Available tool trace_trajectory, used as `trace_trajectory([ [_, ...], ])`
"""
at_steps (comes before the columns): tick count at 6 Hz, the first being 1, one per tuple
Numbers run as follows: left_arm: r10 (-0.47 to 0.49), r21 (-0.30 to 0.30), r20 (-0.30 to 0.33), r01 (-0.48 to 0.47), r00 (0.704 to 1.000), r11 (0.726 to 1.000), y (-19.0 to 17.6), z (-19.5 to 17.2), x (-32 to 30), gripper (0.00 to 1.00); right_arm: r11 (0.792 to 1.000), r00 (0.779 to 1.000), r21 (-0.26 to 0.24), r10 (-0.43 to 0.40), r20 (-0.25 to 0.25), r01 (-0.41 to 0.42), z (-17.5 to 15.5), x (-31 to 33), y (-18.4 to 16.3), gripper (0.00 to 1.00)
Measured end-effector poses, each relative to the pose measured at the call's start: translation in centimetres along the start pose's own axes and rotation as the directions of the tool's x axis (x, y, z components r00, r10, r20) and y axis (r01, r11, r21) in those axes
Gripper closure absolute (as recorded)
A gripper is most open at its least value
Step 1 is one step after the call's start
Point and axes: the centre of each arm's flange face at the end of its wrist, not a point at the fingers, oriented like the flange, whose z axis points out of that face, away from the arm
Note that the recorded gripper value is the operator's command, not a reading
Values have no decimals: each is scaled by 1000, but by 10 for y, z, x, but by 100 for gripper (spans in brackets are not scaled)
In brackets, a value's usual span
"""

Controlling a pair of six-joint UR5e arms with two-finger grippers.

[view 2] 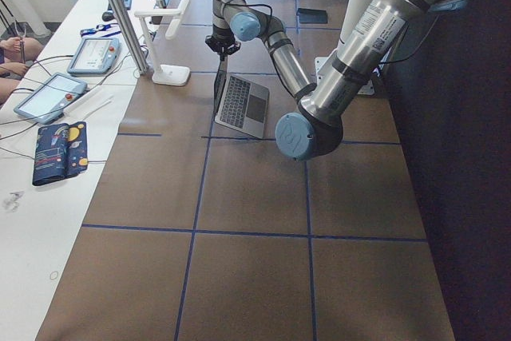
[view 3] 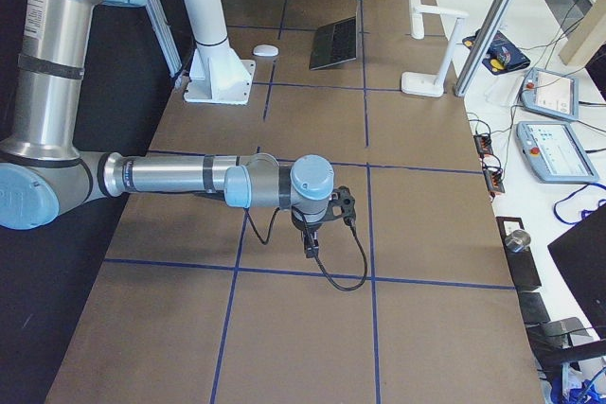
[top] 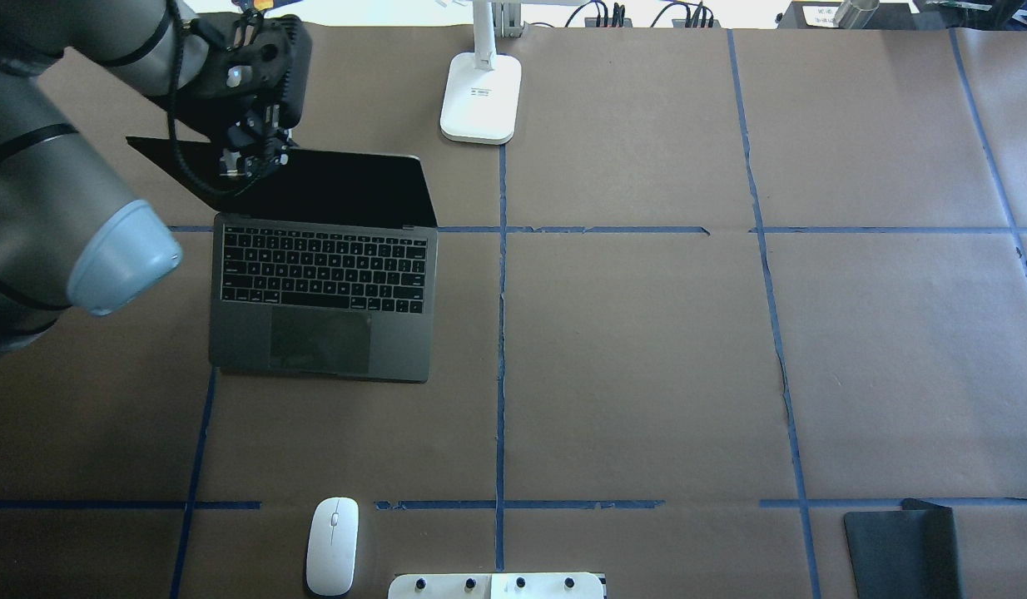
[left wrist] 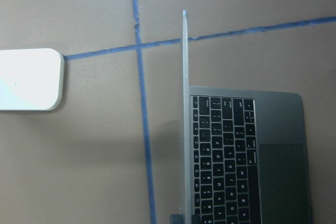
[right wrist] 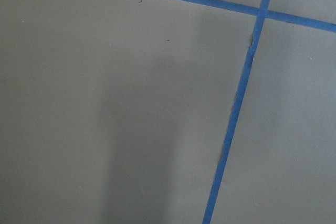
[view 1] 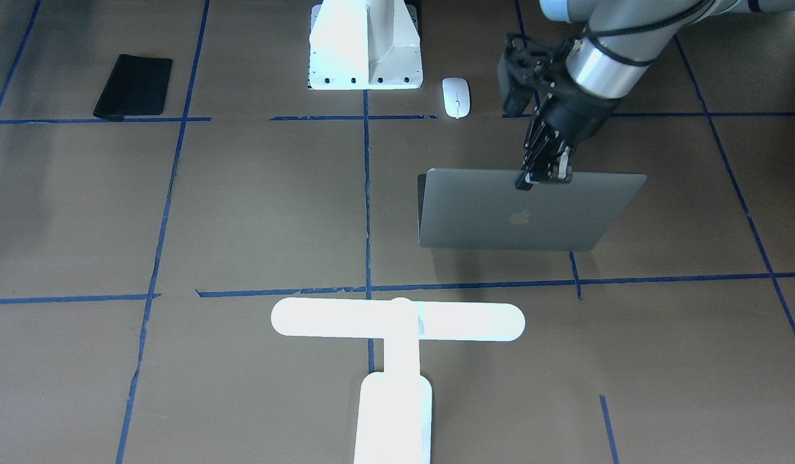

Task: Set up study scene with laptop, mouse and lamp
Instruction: 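Carry the laptop with the left gripper toward the lamp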

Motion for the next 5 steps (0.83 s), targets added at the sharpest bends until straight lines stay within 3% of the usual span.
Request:
trace_trajectory([
  [3,-24,11,53,23,998,1000,-50,48,-67,100,1000,1000,0,0,0,0,0,0,0,0],
  [4,-35,21,72,33,997,999,-57,63,-83,92,1000,1000,0,0,0,0,0,0,0,0],
  [5,-73,23,79,71,994,997,-60,70,-90,73,1000,1000,0,0,0,0,0,0,0,0],
])
